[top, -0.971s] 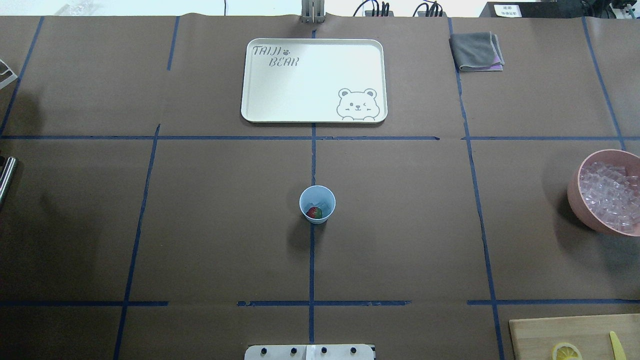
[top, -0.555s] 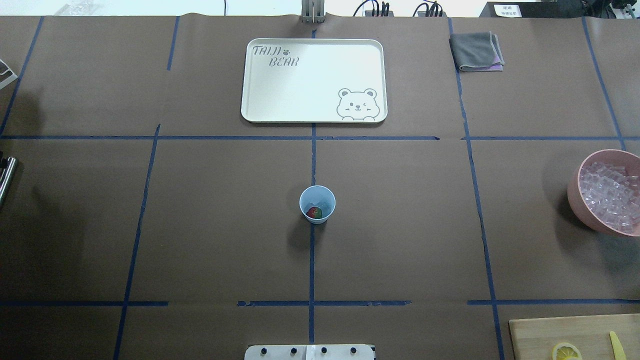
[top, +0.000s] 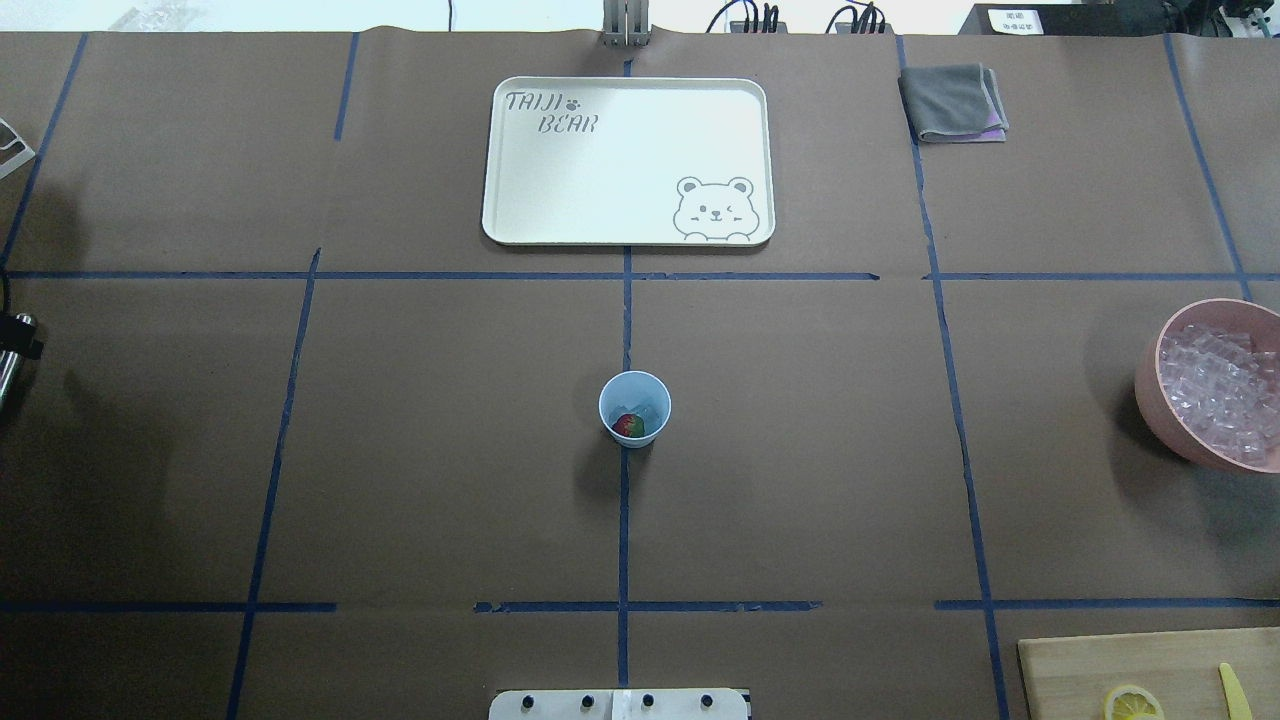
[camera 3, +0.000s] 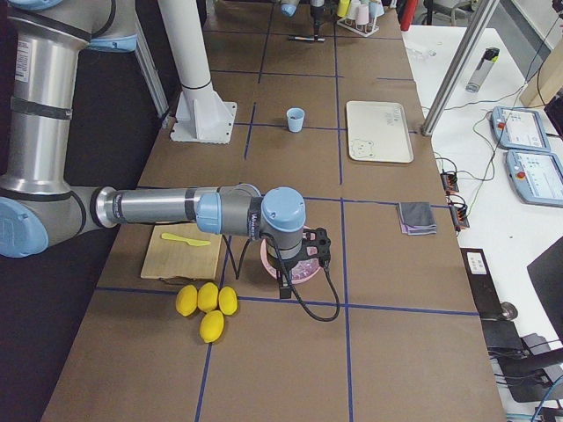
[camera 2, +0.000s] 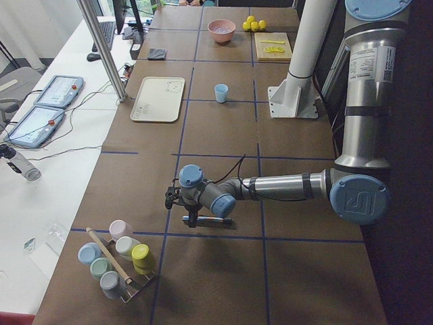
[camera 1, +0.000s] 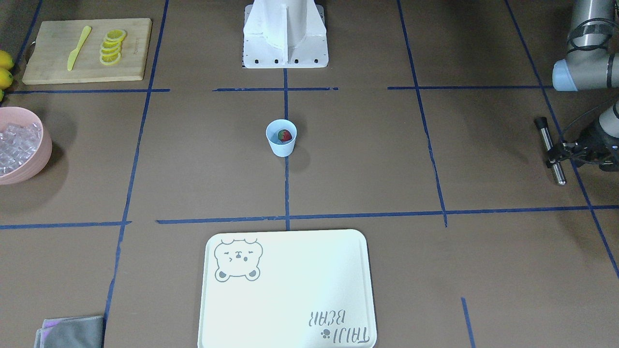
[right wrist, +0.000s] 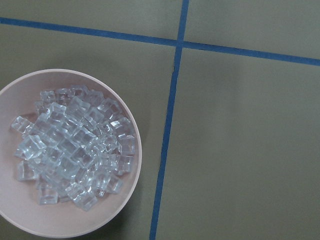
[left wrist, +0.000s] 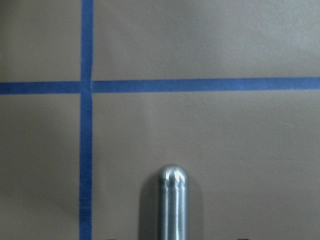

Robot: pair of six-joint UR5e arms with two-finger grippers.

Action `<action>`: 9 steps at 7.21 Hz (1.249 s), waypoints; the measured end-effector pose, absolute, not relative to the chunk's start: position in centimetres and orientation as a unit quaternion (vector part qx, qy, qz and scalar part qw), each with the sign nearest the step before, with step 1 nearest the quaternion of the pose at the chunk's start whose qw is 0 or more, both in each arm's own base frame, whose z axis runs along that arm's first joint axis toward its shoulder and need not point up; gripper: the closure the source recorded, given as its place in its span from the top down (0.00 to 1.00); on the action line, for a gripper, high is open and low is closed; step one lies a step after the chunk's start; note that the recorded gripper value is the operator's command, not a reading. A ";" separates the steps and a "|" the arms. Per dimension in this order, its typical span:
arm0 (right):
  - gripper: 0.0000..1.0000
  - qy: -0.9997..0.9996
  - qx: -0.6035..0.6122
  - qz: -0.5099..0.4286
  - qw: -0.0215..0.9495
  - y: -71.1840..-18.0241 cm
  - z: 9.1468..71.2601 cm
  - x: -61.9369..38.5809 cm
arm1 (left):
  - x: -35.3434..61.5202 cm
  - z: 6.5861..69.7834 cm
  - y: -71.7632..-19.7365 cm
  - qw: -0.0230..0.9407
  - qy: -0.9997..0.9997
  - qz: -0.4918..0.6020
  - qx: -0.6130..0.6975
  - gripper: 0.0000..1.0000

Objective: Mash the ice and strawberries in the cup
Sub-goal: 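Grasp the black-handled metal pestle with the left gripper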

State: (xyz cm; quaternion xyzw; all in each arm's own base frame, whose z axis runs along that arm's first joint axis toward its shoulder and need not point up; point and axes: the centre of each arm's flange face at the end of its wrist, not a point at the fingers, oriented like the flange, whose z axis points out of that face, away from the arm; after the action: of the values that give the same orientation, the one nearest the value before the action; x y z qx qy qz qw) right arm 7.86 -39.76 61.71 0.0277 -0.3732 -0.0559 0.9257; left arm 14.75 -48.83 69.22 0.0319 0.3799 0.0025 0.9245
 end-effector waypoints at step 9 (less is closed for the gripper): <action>1.00 -0.372 0.032 -0.057 0.926 -39.8 61.3 7.9 | 15.8 67.5 -49.4 0.921 0.387 0.019 0.044 0.00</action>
State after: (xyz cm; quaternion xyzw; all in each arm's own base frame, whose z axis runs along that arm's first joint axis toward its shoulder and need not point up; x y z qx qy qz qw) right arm 7.89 -39.84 61.30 0.0317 -0.3720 -0.0574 0.9259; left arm 15.82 -49.35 67.49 0.0437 0.3866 0.0194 0.9210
